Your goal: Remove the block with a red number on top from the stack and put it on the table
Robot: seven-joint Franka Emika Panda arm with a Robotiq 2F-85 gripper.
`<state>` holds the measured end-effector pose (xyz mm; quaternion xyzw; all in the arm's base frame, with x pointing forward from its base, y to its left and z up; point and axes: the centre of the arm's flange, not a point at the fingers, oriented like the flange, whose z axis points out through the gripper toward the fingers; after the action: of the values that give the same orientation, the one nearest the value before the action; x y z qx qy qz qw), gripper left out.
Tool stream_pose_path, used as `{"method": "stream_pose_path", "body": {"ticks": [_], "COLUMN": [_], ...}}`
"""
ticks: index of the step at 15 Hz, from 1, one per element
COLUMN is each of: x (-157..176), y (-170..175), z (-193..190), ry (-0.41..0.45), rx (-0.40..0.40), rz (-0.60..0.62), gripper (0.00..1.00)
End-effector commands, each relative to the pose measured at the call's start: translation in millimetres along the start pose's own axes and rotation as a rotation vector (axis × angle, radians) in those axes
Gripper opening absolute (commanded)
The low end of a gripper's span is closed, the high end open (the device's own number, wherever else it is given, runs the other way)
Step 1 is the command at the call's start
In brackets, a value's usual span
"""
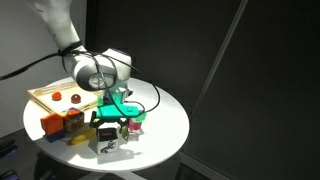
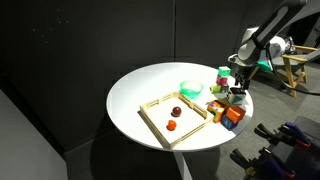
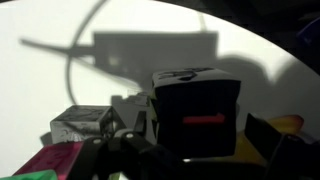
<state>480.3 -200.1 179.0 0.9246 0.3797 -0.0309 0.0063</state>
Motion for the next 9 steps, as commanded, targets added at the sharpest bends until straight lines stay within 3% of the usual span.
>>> {"method": "stream_pose_path", "body": {"ticks": [1, 9], "x": [2, 5], "y": [-2, -9], "z": [-9, -22], "ry": [0.000, -0.017], "rx": [-0.007, 0.005], "rz": [0.107, 0.388], "gripper": [1.00, 1.00]}}
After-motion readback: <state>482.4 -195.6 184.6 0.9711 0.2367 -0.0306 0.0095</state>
